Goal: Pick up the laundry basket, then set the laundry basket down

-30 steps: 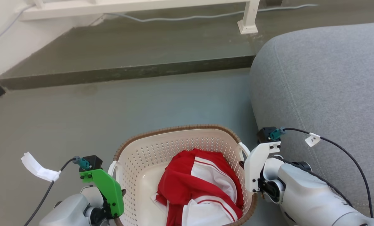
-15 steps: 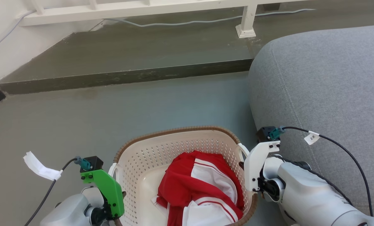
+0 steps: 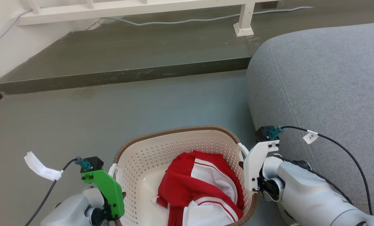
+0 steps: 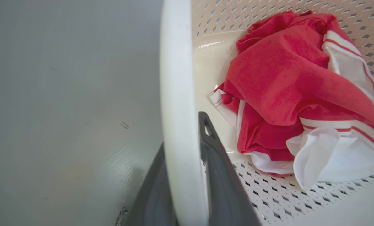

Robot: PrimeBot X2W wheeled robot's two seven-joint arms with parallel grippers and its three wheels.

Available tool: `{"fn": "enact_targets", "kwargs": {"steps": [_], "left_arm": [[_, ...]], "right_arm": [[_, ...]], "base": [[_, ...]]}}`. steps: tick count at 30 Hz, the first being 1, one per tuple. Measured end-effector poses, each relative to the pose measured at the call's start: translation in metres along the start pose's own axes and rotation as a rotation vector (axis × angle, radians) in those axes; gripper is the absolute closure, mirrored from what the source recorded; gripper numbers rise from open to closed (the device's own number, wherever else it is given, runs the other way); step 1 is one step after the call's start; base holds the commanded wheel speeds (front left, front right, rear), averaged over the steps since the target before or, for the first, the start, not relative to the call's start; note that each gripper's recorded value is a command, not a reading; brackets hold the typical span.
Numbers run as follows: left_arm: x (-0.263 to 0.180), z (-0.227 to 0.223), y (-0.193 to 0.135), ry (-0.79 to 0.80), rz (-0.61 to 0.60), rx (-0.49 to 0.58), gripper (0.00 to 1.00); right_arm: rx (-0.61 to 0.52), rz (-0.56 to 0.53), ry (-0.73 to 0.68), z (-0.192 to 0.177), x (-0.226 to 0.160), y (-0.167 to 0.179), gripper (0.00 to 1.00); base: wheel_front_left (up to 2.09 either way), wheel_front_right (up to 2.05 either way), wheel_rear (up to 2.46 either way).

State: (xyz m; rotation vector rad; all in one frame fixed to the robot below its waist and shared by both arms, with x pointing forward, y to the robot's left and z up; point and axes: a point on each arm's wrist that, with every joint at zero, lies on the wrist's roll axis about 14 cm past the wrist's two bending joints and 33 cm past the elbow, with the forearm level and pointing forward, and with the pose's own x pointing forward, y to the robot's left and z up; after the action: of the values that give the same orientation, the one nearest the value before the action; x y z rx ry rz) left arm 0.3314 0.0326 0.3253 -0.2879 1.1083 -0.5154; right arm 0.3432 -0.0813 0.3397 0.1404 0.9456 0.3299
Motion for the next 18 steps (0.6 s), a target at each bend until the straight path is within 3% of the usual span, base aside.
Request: {"fn": "enact_targets", "kwargs": {"steps": [18], "left_arm": [[0.007,0.009,0.001,-0.003,-0.005,0.007,1.00]], "right_arm": [[0.014,-0.002,0.005,0.002,0.005,-0.004,1.00]], "base": [[0.00,0.00,0.00]]}}
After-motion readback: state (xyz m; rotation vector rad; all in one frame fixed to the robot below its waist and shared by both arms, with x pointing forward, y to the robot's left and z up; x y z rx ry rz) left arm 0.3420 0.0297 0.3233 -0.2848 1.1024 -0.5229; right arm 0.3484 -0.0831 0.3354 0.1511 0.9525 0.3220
